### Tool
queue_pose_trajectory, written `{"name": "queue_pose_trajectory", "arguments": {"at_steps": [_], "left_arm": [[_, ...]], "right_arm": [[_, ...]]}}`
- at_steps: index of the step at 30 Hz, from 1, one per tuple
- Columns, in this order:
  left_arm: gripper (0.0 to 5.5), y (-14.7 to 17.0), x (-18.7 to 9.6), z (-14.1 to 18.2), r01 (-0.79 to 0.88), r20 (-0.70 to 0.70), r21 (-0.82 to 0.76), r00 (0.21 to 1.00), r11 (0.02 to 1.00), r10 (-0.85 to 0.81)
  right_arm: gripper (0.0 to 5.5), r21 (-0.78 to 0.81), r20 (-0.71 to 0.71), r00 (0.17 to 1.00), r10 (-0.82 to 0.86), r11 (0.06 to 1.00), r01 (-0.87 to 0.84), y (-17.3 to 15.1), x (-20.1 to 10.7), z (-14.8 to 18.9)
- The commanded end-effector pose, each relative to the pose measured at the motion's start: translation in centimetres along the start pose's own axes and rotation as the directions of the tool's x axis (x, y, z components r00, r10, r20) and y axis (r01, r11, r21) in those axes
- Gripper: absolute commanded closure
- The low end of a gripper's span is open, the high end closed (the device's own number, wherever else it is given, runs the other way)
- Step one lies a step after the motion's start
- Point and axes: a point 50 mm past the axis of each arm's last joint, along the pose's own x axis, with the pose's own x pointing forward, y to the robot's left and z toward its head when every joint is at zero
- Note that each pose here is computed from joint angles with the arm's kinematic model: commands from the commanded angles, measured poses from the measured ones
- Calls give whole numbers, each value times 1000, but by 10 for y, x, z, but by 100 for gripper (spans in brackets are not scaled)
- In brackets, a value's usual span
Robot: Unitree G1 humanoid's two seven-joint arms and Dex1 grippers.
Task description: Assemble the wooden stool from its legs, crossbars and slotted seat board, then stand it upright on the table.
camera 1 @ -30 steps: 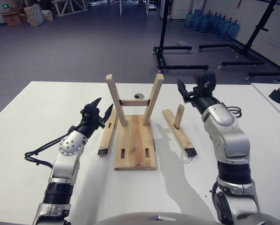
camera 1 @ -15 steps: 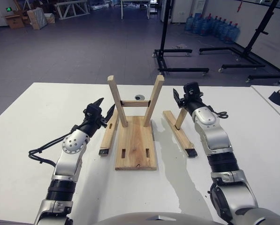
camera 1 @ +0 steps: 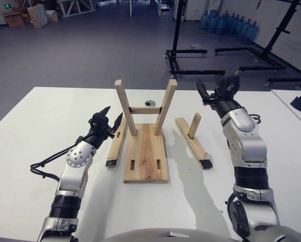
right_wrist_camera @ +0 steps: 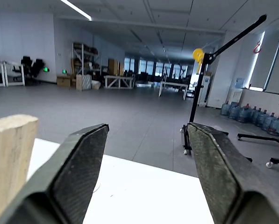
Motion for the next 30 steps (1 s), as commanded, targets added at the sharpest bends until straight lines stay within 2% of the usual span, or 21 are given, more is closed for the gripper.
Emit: {"name": "queue_pose_trajectory", "arguments": {"at_steps": [1, 5, 11, 18, 30], "left_arm": [[282, 0, -8, 1, -17, -1, 4, 1000, 1000, 17], [282, -2, -15, 0, -30, -6, -8, 1000, 1000, 30], [282, -4, -14, 2, -25, 0, -11, 1000, 1000, 25], [282, -8, -13, 1, -21, -2, -19, 1000, 1000, 21], [282, -12, -9, 2, -5, 5, -25, 1000, 1000, 5]], "right_arm": [[240, 5, -109, 994, -6, 1000, 7, -11, -33, -18], [240, 98, -279, 960, 21, 995, 7, -6, -80, -50], [240, 168, -492, 868, 69, 986, 16, 15, -114, -80], [240, 116, -647, 758, 81, 993, -7, 33, -110, -91], [240, 75, -755, 647, 106, 994, -75, 41, -98, -112]]}}
